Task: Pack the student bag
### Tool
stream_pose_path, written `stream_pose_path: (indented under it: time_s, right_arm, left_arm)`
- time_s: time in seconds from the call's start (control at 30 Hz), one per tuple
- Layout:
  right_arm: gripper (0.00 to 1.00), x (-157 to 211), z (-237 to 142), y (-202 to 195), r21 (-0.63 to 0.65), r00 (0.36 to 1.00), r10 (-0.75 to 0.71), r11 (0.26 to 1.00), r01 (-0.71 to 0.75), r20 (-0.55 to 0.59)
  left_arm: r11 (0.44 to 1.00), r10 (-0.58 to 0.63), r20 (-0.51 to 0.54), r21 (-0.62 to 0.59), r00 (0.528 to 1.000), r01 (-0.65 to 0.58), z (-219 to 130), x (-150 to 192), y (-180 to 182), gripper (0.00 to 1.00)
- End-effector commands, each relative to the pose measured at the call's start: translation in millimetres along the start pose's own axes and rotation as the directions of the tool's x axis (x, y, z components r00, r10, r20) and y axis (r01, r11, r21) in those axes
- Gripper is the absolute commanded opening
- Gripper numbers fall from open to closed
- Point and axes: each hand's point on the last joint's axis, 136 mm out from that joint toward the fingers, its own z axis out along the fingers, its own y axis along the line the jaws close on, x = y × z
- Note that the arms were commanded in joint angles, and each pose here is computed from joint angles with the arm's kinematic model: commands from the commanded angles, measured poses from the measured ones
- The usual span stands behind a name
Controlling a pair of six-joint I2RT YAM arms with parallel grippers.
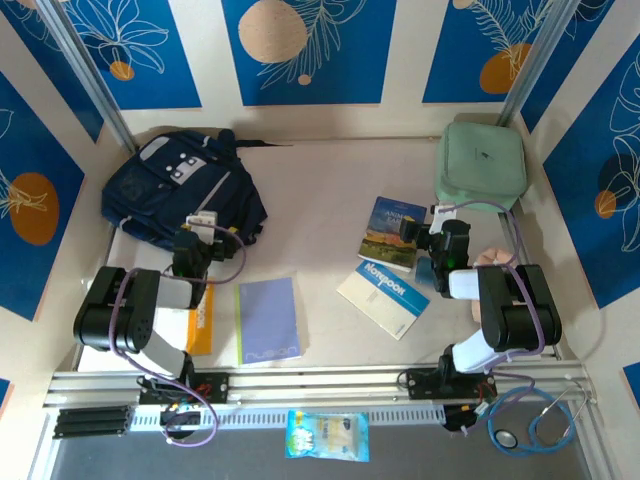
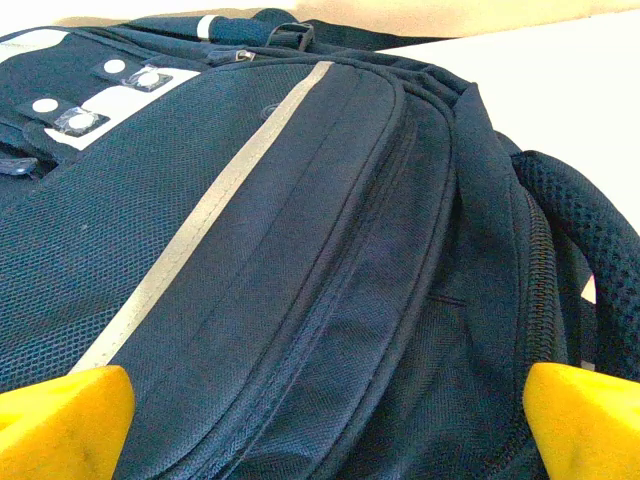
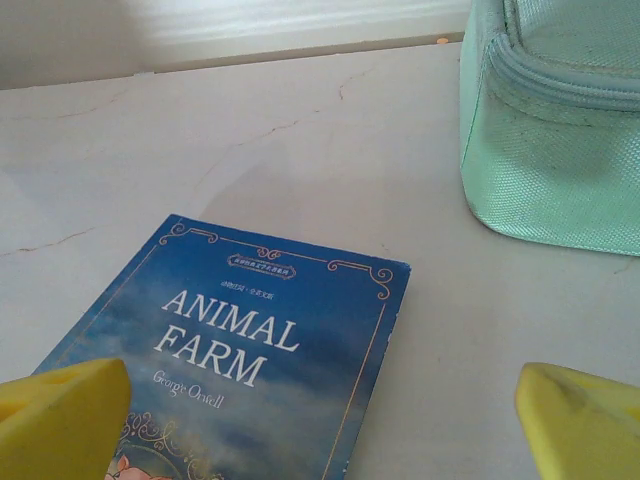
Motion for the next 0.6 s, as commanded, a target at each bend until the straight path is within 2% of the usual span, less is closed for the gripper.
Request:
stream_pose_path:
  time_s: [0.0, 0.57]
  right_arm:
    - [0.99, -1.5, 0.1, 1.5, -0.002, 1.0, -0.002, 1.0, 0.002, 0.01]
    - [0.99, -1.0, 0.1, 1.0, -0.014, 1.0, 0.008, 1.0, -0.008, 0.005]
  left_arm:
    - [1.0, 0.0, -0.002, -0.001, 1.0, 0.0, 2.8, -2.0, 3.1, 1.0]
    - [1.0, -0.012, -0.008, 0.004, 1.0, 0.012, 4.3, -2.2, 4.4, 1.0]
